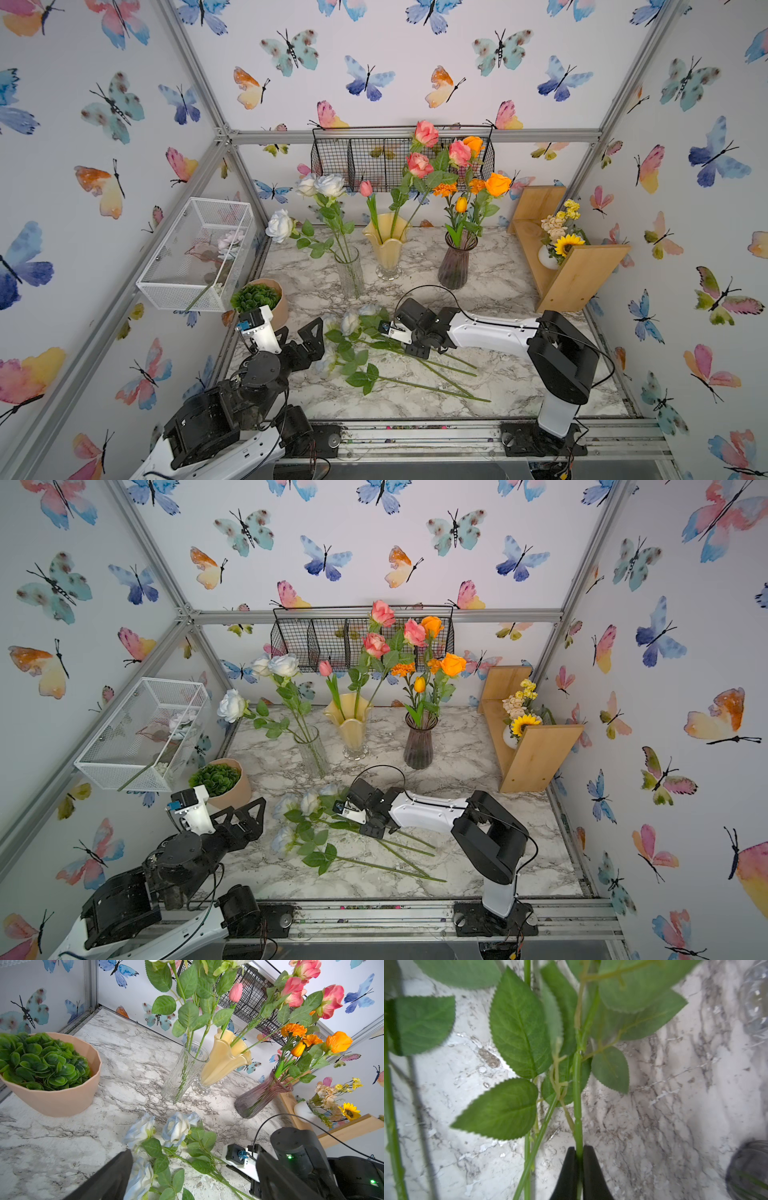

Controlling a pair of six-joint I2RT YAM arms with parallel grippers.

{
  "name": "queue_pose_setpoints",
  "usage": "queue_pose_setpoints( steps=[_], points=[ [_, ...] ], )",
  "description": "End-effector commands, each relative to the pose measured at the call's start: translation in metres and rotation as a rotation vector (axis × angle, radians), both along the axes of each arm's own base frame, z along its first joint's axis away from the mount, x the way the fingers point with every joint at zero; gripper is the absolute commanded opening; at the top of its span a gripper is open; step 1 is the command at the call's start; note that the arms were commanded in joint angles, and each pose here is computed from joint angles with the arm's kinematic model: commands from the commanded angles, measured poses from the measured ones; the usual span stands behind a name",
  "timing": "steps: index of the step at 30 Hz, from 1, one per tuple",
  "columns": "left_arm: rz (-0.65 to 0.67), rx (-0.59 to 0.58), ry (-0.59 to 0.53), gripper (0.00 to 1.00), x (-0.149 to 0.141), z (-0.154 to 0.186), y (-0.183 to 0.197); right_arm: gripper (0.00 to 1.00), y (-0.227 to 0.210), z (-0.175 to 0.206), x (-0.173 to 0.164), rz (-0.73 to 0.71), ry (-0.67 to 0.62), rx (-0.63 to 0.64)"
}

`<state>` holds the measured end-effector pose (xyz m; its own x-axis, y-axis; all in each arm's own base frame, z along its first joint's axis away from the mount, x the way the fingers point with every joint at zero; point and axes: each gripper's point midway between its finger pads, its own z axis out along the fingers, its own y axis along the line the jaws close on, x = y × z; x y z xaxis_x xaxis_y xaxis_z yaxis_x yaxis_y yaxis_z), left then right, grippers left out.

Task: Arrange the flowers in different vases according to their colors
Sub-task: Pick up the flower at the center of the board.

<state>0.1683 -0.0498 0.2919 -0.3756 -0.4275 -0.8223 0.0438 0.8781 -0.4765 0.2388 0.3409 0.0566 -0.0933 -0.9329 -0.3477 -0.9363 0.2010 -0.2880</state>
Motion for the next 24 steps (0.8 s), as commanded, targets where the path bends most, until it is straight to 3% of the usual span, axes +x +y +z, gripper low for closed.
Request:
queue_pose_setpoints(
  steps=[1,10,24],
  points=[
    [0.047,0.006,-0.017,0.99,0.001,0.002,0.01,0.02,0.007,0.038,0.015,-0.002,-0.116,0.07],
    [0.05,0.004,-0.016,0.99,0.0,0.002,0.011,0.02,0.012,0.105,0.023,-0.045,-0.223,0.281],
    [0.071,-0.04,-0.039,0.99,-0.005,0.007,0.022,0.02,0.034,0.291,0.058,-0.259,-0.427,0.987]
  ],
)
